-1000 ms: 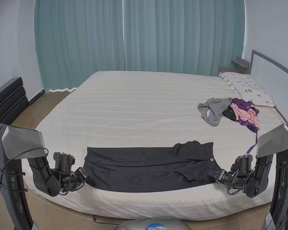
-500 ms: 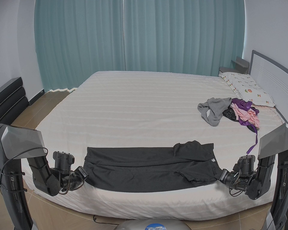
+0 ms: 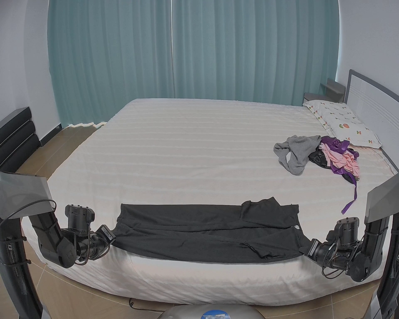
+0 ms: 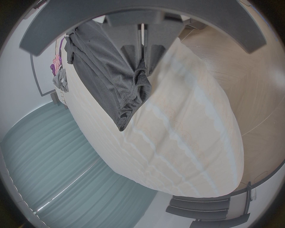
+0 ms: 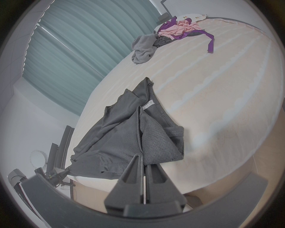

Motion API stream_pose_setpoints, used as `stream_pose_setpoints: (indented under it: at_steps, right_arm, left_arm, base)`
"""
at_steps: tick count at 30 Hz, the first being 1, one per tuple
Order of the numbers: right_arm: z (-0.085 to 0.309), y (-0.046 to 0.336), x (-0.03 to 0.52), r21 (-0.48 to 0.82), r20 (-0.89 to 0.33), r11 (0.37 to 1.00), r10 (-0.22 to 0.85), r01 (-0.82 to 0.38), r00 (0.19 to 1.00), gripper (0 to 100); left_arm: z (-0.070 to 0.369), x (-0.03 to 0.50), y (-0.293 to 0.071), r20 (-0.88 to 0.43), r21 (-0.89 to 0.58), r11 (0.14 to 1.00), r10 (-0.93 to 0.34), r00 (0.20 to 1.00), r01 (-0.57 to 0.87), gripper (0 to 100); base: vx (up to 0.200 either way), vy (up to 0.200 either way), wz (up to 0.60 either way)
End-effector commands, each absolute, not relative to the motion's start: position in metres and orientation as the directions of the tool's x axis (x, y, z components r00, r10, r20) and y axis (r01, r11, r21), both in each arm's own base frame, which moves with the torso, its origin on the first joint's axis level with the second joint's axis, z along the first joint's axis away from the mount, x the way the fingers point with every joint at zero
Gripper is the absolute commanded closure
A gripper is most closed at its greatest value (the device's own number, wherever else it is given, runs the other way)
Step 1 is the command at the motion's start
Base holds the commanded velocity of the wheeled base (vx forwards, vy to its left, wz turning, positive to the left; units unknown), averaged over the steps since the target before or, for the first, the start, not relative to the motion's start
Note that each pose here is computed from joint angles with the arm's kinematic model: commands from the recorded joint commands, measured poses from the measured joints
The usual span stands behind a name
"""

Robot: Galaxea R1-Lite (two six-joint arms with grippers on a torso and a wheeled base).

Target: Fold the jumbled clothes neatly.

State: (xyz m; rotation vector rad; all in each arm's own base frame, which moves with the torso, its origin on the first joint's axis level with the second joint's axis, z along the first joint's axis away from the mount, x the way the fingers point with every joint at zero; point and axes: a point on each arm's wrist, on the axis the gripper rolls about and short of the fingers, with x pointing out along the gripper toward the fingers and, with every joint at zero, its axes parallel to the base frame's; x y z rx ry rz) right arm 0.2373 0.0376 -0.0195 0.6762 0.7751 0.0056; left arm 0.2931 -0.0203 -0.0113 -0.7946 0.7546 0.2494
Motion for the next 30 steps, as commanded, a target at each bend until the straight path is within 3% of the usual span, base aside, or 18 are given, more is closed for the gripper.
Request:
stream_pose_setpoints:
  at_steps: [1, 12, 13, 14, 15, 22, 30]
  right_arm:
    - [-0.018, 0.04, 0.233, 0.561, -0.65, 0.795, 0.251, 0.23, 0.717, 100]
    - [-0.025, 0.041, 0.22, 0.518, -0.697, 0.825, 0.254, 0.226, 0.67, 100]
    - [-0.025, 0.041, 0.22, 0.517, -0.699, 0.825, 0.254, 0.227, 0.668, 100]
    - [-0.028, 0.041, 0.22, 0.513, -0.705, 0.827, 0.253, 0.23, 0.663, 100]
    - [-0.028, 0.041, 0.22, 0.514, -0.704, 0.827, 0.253, 0.229, 0.664, 0]
    - [-0.011, 0.037, 0.225, 0.539, -0.644, 0.817, 0.243, 0.205, 0.725, 0]
    - [0.01, 0.017, 0.23, 0.527, -0.571, 0.828, 0.178, 0.191, 0.801, 0]
  left_arm:
    - [-0.009, 0.293, -0.018, -0.692, -0.555, 0.684, -0.063, 0.719, -0.473, 100]
    - [-0.018, 0.285, -0.019, -0.765, -0.493, 0.7, -0.065, 0.641, -0.517, 100]
    - [-0.018, 0.284, -0.019, -0.766, -0.492, 0.7, -0.065, 0.64, -0.518, 0]
    - [-0.018, 0.284, -0.019, -0.767, -0.491, 0.7, -0.065, 0.638, -0.518, 0]
    - [-0.018, 0.284, -0.019, -0.767, -0.49, 0.7, -0.064, 0.639, -0.519, 0]
    - [-0.015, 0.281, -0.018, -0.764, -0.494, 0.698, -0.063, 0.642, -0.519, 0]
    - [0.014, 0.281, -0.015, -0.694, -0.565, 0.683, -0.089, 0.714, -0.464, 0]
  base:
    - [0.0, 0.0, 0.0]
    - [0.0, 0.0, 0.0]
    - [0.0, 0.0, 0.0]
    - [0.0, 0.0, 0.0]
    - [0.0, 0.0, 0.0]
    - [0.0, 0.0, 0.0]
    - [0.0, 0.0, 0.0]
